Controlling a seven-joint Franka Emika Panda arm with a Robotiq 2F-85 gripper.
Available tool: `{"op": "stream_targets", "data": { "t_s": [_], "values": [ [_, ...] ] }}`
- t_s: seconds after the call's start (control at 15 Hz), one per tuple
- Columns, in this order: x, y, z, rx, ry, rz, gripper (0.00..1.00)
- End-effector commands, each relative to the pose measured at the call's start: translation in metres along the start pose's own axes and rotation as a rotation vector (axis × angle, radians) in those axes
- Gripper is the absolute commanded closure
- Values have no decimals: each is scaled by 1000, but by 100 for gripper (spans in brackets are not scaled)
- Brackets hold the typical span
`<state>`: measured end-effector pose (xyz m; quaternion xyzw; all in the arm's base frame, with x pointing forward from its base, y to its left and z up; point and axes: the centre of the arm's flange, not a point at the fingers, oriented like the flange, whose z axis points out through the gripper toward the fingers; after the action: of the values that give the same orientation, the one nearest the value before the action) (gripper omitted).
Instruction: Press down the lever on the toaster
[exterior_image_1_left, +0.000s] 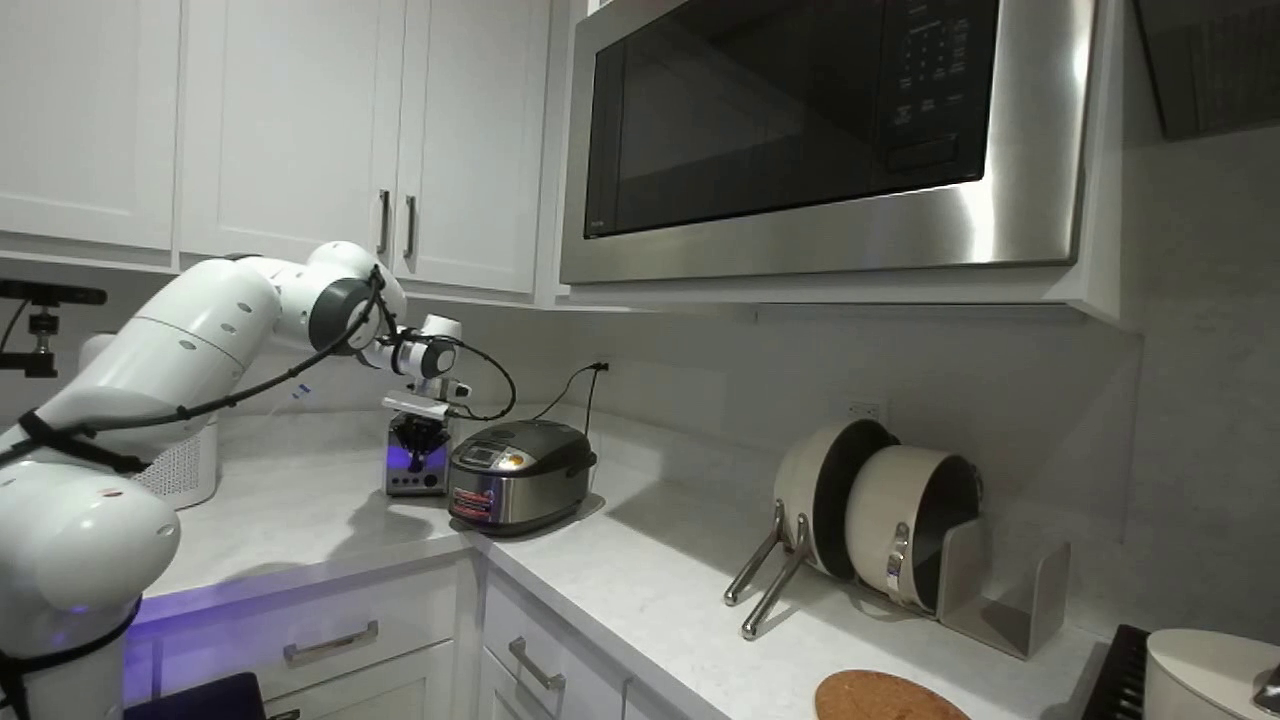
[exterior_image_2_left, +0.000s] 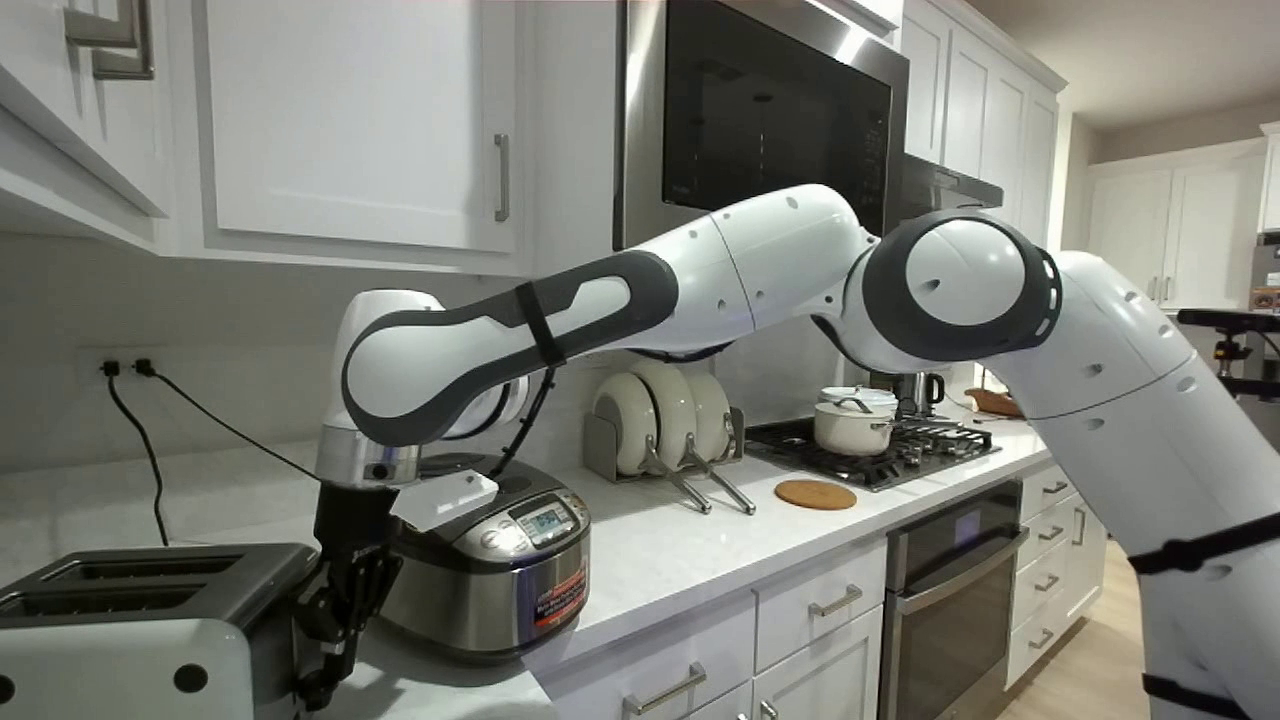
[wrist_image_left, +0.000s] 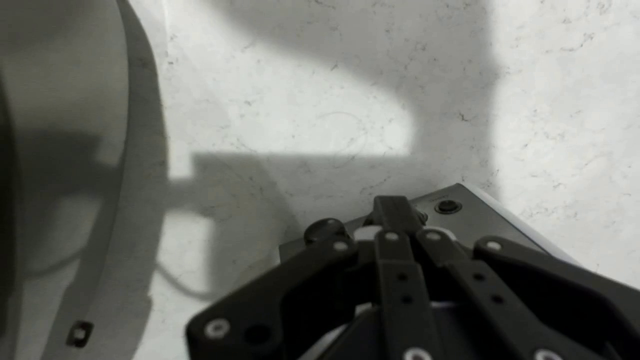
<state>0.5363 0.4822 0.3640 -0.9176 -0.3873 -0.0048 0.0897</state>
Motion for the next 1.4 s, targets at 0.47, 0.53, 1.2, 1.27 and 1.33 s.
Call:
{"op": "stream_targets", "data": {
  "t_s": [0.47, 0.53, 1.2, 1.27, 1.33],
  "values": [
    [11, -13, 34, 30, -72, -14, 100],
    [12, -13, 35, 30, -75, -14, 100],
    [14, -11, 40, 34, -98, -9, 100],
    [14, -11, 40, 32, -104, -10, 90],
    [15, -12, 40, 35, -106, -14, 72]
  ]
}}
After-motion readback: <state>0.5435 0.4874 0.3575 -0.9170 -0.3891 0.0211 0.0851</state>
